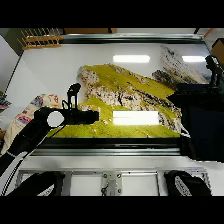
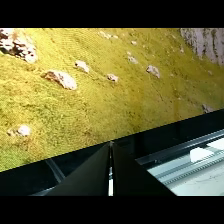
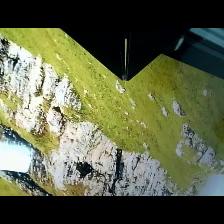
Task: Fold the clothes and pants, and hang the long-sleeved shirts on hangers.
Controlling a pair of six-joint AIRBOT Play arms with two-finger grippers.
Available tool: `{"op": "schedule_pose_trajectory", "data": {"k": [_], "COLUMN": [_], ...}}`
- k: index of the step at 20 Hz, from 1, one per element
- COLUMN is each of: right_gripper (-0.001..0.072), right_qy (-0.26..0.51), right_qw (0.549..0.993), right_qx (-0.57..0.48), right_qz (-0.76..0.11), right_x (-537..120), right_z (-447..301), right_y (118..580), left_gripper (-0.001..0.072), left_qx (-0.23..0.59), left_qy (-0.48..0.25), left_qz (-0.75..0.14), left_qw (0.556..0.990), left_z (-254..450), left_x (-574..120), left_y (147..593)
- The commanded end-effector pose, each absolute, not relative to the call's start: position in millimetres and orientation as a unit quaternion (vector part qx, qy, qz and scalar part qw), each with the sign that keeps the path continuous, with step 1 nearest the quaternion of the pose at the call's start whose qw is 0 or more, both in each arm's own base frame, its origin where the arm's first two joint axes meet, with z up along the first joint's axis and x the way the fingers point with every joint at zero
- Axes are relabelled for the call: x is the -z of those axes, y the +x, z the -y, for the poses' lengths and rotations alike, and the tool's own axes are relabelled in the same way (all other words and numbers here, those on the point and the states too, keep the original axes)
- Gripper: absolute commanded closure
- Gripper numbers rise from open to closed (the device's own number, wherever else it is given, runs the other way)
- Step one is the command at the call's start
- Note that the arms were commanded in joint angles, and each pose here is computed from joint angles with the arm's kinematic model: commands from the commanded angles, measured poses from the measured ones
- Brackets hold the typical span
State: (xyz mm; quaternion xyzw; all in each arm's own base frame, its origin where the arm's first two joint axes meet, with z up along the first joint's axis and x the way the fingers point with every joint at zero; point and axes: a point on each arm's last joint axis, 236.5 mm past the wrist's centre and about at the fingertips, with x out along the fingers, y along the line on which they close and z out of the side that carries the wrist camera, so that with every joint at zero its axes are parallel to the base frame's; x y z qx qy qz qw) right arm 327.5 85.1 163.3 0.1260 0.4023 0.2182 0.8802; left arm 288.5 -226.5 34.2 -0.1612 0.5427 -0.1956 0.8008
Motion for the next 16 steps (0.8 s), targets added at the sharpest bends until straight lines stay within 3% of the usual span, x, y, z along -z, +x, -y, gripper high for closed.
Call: {"op": "schedule_pose_trajectory", "data": {"k": [1,10,11,12,13,16], "right_gripper": [0.0696,0.0697,0.0696,0.0697,0.0697,0.0696], "right_qy": [0.126,0.126,0.126,0.126,0.126,0.126], "right_qw": [0.88,0.88,0.88,0.88,0.88,0.88], "right_qx": [-0.219,-0.219,-0.219,-0.219,-0.219,-0.219], "right_qz": [-0.403,-0.403,-0.403,-0.403,-0.403,-0.403], "right_x": [-163,-163,-163,-163,-163,-163], "right_z": [-85,-85,-85,-85,-86,-85], "right_y": [327,327,327,327,327,327], "left_gripper": [0.0702,0.0702,0.0673,0.0254,-0.0002,-0.0006], "left_qx": [0.196,0.197,0.197,0.193,0.169,0.038], "left_qy": [-0.161,-0.169,-0.158,-0.115,-0.084,-0.013], "left_qz": [-0.542,-0.541,-0.532,-0.515,-0.501,-0.462], "left_qw": [0.801,0.8,0.808,0.827,0.845,0.886], "left_z": [227,229,226,211,189,80], "left_x": [-35,-36,-37,-39,-44,-69], "left_y": [289,289,294,305,321,379]}}
